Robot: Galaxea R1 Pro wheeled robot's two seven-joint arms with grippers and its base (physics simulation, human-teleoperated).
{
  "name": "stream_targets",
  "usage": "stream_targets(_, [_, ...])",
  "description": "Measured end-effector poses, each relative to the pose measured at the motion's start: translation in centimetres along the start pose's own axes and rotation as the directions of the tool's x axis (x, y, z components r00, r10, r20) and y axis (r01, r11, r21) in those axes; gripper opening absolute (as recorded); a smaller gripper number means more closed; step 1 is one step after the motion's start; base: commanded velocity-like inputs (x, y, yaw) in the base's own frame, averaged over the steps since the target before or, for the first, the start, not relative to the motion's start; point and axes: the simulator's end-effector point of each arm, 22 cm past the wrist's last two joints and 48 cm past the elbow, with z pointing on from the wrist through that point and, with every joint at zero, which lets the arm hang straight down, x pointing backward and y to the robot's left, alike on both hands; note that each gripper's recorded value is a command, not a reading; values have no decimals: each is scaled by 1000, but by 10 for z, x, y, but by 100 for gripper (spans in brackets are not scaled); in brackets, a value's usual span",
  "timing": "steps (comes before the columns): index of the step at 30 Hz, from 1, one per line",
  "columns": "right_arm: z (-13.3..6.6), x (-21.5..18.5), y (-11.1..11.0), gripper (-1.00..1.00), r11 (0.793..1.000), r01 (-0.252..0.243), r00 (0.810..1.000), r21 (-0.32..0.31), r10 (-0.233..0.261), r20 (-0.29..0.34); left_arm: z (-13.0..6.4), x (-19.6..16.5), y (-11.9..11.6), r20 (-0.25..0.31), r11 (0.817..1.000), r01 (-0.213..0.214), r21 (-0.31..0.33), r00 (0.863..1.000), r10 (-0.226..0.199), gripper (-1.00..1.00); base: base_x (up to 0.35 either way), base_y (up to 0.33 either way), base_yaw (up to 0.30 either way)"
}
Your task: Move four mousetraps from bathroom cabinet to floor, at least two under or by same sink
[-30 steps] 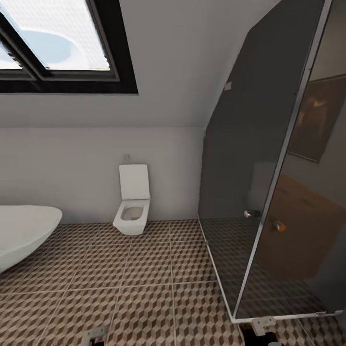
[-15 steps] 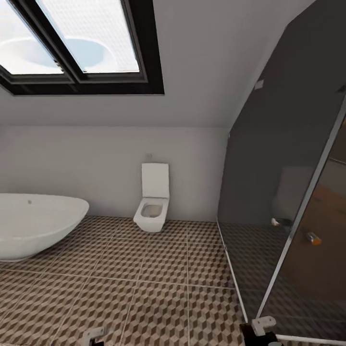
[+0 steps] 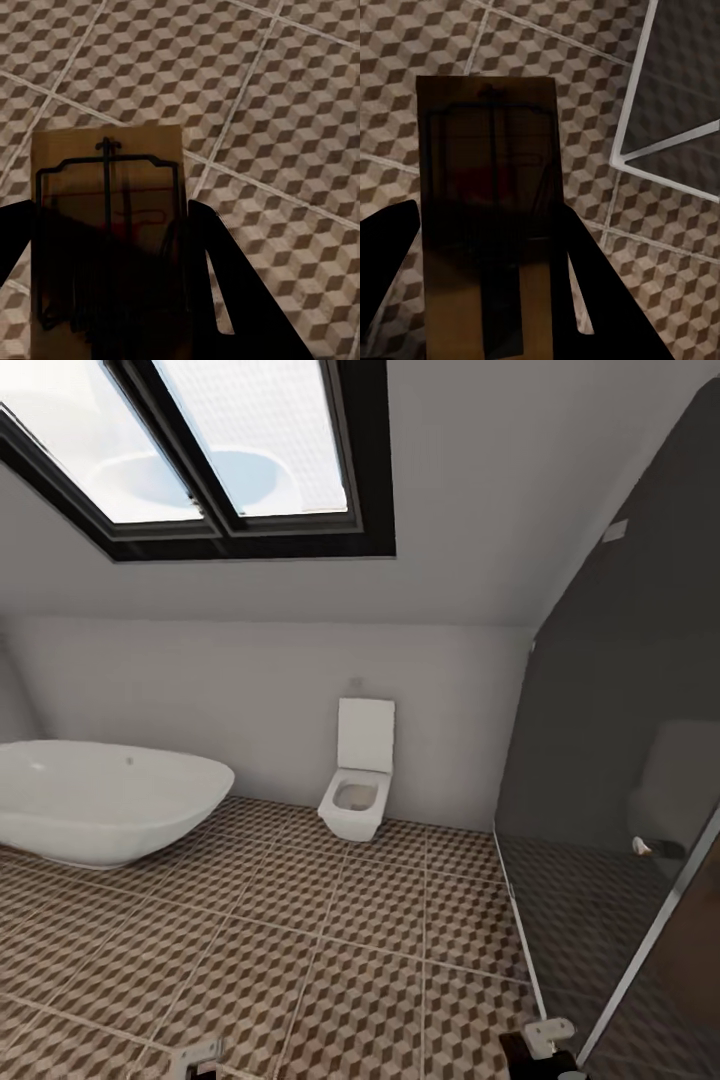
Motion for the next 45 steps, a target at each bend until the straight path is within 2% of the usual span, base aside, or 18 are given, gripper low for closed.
stream_targets(45, [0,0,0,-100,1000,-1,1000,0,1,0,0,1,-4,-2,1000,1,5,1000,-1,-100,0,0,297])
